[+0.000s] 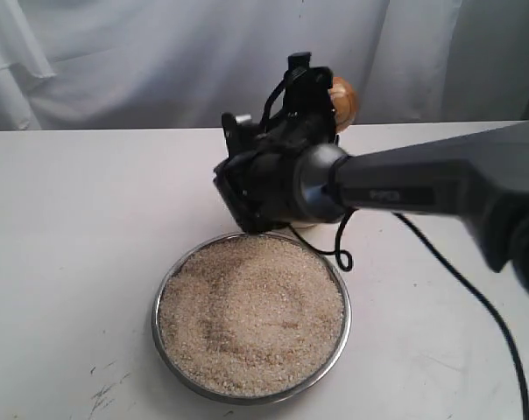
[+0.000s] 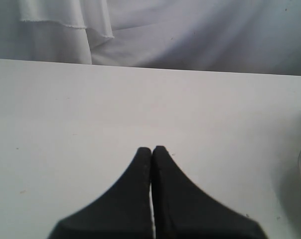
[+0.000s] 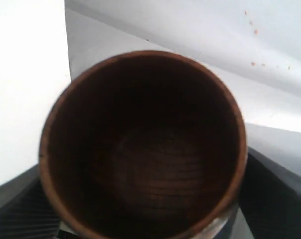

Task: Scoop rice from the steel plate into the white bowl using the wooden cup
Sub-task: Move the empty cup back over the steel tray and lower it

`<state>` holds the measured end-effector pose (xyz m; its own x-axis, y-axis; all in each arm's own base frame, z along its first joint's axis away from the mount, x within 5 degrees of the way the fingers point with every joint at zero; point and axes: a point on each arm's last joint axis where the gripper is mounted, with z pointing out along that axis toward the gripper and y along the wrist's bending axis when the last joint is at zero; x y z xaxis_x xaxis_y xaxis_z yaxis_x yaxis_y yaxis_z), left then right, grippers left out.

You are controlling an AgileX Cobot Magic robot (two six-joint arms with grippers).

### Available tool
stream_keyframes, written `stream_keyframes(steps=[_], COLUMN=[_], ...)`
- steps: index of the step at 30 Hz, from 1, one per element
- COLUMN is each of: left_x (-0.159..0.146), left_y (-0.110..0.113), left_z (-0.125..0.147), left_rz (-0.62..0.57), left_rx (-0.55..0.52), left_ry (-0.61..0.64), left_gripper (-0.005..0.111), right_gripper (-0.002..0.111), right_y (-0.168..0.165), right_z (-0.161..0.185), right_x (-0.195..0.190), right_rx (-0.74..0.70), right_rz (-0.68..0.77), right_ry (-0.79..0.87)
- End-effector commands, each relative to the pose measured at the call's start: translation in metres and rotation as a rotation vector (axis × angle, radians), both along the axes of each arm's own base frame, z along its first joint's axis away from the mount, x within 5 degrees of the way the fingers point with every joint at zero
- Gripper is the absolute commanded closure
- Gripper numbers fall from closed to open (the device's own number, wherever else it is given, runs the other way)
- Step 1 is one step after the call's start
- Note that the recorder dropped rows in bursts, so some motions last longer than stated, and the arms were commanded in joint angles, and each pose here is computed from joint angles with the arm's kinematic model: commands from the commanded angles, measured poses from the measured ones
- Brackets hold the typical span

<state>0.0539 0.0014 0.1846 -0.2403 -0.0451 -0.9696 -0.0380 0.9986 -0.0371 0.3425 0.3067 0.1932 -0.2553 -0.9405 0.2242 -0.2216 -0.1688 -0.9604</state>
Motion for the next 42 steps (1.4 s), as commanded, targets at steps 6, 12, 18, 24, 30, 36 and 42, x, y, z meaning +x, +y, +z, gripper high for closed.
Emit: stream_keyframes(steps=[6,12,18,24,30,36,42], left_x=[0.0,0.0,0.0,0.0,0.0,0.0,0.0], left_y=[0.0,0.0,0.0,0.0,0.0,0.0,0.0], left_z=[0.0,0.0,0.0,0.0,0.0,0.0,0.0], left_rz=[-0.002,-0.002,-0.002,-0.002,-0.002,-0.002,-0.002], left_rx=[0.001,0.001,0.001,0.001,0.001,0.001,0.001], left_ry=[-0.013,-0.013,-0.013,-0.013,-0.013,-0.013,-0.013], left_gripper=[0.107,0.107,0.107,0.107,0.107,0.107,0.107], right_gripper=[0.108,0.108,0.108,0.108,0.108,0.108,0.108], right_y=[-0.031,-0.021,-0.007,0.001,0.001,0.004,0.013], right_z=[0.046,0.036,0.025,0.021,0.017,0.013,0.004], right_x=[-0.045,-0.086,-0.114,-0.129,-0.134,-0.131,-0.114], right_rx=[0.403,0.455,0.376,0.349,0.29,0.069,-0.015], right_rz=[-0.025,-0.027,0.043,0.078,0.114,0.333,0.188], right_ry=[0.246,0.443,0.639,0.762,0.856,0.949,0.977])
